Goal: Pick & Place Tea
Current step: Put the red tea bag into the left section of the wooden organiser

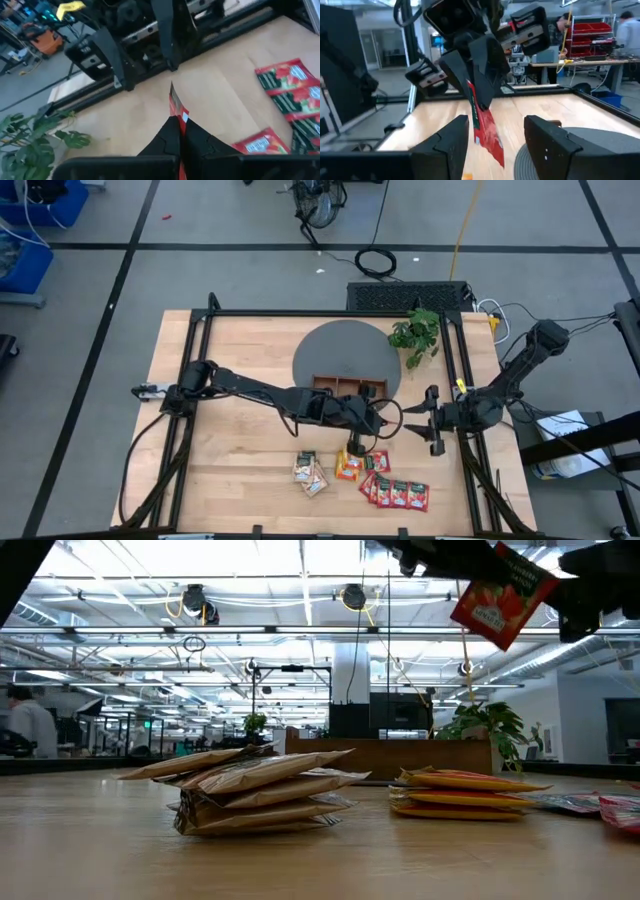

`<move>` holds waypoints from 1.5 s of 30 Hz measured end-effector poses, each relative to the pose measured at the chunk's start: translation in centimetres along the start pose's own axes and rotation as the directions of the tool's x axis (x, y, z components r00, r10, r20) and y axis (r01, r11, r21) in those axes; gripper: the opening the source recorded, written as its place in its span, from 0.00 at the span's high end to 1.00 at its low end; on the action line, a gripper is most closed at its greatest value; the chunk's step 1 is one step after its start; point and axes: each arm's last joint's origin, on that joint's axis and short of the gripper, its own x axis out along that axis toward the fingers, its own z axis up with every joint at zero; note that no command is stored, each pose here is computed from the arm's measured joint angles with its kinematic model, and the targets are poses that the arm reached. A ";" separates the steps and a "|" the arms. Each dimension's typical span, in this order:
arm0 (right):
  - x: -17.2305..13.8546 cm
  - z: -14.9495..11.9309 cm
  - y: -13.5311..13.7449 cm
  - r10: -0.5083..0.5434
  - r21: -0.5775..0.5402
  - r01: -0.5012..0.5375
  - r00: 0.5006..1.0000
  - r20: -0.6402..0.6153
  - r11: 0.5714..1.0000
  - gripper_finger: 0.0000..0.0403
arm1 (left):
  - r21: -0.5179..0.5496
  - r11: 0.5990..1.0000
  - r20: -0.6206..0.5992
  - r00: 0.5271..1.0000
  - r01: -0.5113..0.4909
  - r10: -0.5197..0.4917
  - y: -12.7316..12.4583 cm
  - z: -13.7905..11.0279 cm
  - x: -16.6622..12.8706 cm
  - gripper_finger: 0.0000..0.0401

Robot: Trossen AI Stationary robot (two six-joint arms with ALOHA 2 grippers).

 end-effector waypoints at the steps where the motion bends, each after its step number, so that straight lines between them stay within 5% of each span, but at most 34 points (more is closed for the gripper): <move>1: 0.1 -0.2 0.0 -0.004 -0.002 0.004 1.000 -0.012 1.000 0.57 | -0.003 1.000 0.008 1.000 -0.004 0.004 0.1 0.1 0.0 0.99; 13: 1.6 -2.1 -0.1 -0.088 -0.138 0.073 0.991 -0.102 0.988 0.57 | -0.039 0.998 0.028 0.998 -0.050 0.051 0.9 0.1 0.1 0.99; 35: 2.2 -1.8 -0.2 -0.084 -0.165 0.074 0.995 -0.058 0.983 0.60 | -0.057 0.998 -0.028 0.999 -0.037 0.036 0.5 -1.3 1.3 0.98; 40: 2.5 -2.1 -0.4 -0.077 -0.162 0.064 0.994 -0.075 0.985 0.69 | -0.059 0.997 -0.029 0.999 -0.041 0.039 0.7 -1.4 1.4 0.99; 45: 2.7 -2.4 -0.5 -0.087 -0.181 0.070 0.992 -0.090 0.981 0.91 | -0.058 0.998 -0.031 0.999 -0.040 0.038 0.7 -1.4 1.4 0.99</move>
